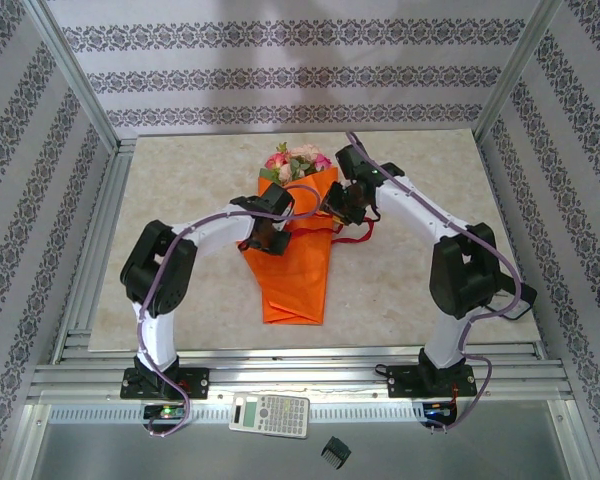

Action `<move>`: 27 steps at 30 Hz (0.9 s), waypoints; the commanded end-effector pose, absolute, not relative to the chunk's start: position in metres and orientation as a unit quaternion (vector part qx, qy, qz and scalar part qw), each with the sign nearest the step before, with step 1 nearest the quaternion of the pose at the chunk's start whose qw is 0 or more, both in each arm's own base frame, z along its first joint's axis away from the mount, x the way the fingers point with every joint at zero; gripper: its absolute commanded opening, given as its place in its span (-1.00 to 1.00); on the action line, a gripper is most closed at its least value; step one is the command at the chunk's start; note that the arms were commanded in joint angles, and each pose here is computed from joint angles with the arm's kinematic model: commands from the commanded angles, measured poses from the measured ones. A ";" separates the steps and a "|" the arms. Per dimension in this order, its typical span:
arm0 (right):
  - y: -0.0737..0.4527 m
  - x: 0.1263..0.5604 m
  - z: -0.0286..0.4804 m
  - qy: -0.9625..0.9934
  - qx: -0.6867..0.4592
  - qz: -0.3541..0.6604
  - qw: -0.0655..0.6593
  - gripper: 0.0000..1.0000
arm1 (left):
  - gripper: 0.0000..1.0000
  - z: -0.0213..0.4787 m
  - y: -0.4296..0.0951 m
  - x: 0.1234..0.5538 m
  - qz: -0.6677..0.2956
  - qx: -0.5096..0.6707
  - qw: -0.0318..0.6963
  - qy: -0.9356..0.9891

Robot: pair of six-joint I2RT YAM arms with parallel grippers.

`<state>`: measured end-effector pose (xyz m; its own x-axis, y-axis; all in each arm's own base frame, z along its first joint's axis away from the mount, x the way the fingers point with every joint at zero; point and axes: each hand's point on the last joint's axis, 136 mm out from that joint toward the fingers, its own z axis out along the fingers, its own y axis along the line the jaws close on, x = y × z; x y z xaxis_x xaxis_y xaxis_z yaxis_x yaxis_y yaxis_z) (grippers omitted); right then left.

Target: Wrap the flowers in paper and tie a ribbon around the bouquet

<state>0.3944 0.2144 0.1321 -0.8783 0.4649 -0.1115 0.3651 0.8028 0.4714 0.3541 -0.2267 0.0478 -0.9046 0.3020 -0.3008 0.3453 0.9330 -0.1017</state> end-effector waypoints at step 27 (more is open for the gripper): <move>0.254 0.449 0.066 0.845 0.471 0.245 0.056 -0.65 | -1.00 0.112 -0.229 0.336 -0.195 0.073 0.197 0.958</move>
<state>0.4357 0.2579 0.0571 -0.5629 0.8119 0.1548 0.7732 0.4512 0.4456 0.3308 -0.2328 0.0915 -0.9224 0.1241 -0.3657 0.2438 0.9216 -0.3020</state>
